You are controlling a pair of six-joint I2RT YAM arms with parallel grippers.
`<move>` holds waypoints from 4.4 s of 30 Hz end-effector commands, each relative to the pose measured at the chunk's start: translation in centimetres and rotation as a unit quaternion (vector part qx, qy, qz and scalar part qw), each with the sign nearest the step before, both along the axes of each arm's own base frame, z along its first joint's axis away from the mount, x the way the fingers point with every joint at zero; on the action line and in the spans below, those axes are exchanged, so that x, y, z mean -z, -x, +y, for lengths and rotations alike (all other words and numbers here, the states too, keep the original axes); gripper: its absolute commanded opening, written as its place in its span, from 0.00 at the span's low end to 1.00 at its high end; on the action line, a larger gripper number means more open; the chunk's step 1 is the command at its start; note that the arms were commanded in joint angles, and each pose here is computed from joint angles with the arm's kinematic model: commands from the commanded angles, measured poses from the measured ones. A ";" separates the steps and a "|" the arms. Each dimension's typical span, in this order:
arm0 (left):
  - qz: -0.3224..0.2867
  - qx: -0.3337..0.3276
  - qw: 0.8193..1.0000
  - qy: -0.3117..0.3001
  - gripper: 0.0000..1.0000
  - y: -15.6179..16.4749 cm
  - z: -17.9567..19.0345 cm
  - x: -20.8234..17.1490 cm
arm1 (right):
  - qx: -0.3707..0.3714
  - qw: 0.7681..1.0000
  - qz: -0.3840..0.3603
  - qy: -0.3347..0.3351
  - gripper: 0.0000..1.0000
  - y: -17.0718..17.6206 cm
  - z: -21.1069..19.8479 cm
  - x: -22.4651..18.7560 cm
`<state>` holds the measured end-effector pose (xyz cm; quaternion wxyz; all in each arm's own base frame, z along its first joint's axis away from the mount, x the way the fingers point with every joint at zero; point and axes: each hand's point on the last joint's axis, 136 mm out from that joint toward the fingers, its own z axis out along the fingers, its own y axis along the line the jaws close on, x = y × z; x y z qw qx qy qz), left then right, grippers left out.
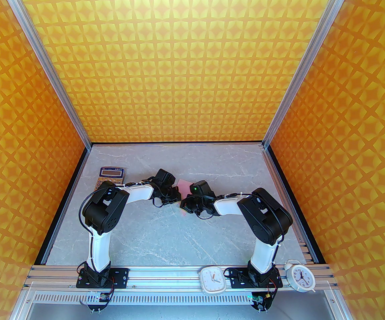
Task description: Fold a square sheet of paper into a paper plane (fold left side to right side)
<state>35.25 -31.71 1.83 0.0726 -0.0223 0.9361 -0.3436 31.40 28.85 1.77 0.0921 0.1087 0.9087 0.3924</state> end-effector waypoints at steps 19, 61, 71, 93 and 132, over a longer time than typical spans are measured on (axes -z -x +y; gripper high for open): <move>0.040 -0.043 0.996 -0.069 0.00 0.9 2.5 3.8 | 0.008 0.999 -0.037 0.021 0.00 2.6 -4.3 -2.6; -0.019 -0.072 0.995 -0.059 0.39 -3.1 4.4 -0.8 | 0.052 0.996 0.013 0.070 0.00 -2.2 -5.2 3.2; -0.027 -0.050 0.998 -0.035 0.34 -3.6 2.4 -0.8 | 0.053 0.996 0.018 0.070 0.00 -2.0 -5.3 3.6; -0.067 -0.052 0.996 -0.036 0.37 -3.8 2.6 -2.9 | 0.038 0.996 0.018 0.085 0.00 -1.8 -5.5 3.7; -0.111 -0.043 0.993 -0.022 0.38 -3.4 -0.1 -5.3 | 0.009 0.995 0.025 0.097 0.00 -0.9 -4.9 4.6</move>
